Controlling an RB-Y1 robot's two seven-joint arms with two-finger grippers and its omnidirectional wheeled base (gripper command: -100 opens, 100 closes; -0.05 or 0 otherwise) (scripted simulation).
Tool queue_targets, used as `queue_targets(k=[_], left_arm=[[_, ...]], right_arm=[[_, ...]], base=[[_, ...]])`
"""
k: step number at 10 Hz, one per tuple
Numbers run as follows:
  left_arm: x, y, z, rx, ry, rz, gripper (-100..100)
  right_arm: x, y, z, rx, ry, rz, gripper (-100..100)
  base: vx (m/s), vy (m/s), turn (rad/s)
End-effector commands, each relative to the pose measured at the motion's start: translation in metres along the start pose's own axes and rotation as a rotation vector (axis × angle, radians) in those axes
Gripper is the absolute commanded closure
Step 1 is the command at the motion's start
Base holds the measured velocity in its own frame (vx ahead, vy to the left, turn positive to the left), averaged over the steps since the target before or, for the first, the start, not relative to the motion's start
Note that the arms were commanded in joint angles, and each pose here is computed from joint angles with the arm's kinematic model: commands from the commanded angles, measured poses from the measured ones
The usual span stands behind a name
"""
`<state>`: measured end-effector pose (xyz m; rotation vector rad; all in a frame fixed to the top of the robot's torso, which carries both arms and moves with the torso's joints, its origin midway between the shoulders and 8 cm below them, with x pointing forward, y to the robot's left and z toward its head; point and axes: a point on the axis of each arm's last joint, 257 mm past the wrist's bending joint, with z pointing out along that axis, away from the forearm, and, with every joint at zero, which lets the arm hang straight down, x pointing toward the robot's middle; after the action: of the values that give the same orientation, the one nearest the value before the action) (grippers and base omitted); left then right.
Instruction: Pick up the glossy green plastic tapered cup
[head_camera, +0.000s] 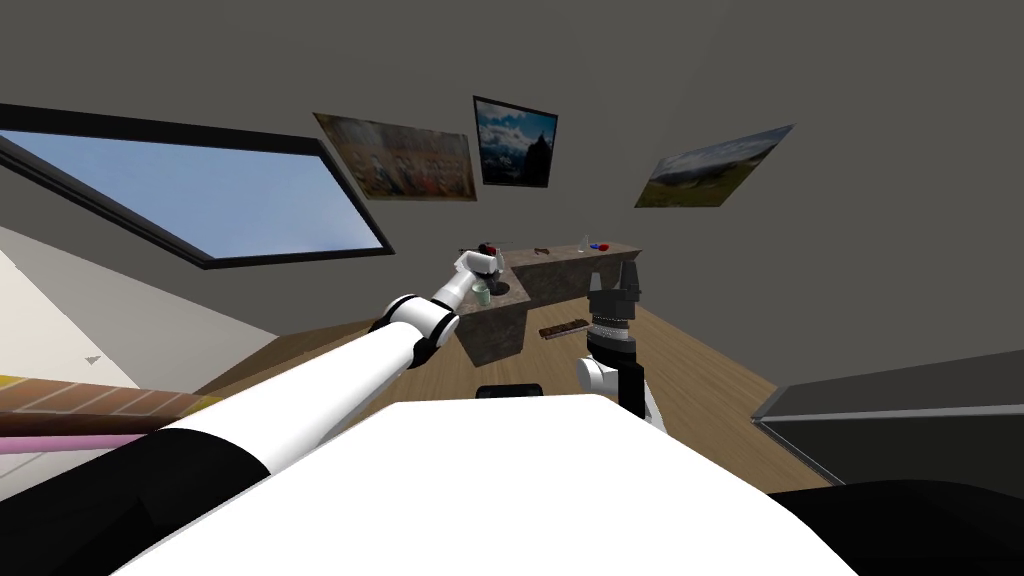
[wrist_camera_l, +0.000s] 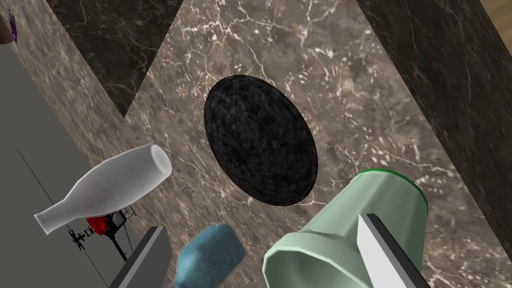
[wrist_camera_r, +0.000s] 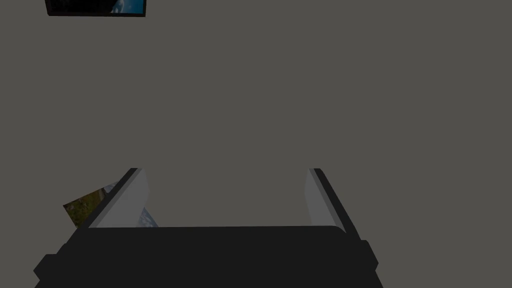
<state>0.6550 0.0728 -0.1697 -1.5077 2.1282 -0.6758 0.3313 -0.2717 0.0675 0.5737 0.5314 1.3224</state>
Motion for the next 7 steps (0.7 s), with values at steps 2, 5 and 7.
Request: queue_targets(k=[2,5,7], left_arm=[[-0.006,0.014,0.000,-0.074,-0.011,-0.018,-100],[-0.011,0.031,0.001,-0.151,-0.021,-0.038,-100],[-0.014,0.045,0.002,-0.212,-0.027,-0.054,-100]], right_arm=[[0.000,0.000,0.000,0.000,0.000,0.000,0],[0.000,0.000,0.000,0.000,0.000,0.000,0],[0.000,0.000,0.000,0.000,0.000,0.000,0]], base=[[-0.006,0.086,0.024],[0.007,0.081,0.022],[0.020,0.067,0.026]])
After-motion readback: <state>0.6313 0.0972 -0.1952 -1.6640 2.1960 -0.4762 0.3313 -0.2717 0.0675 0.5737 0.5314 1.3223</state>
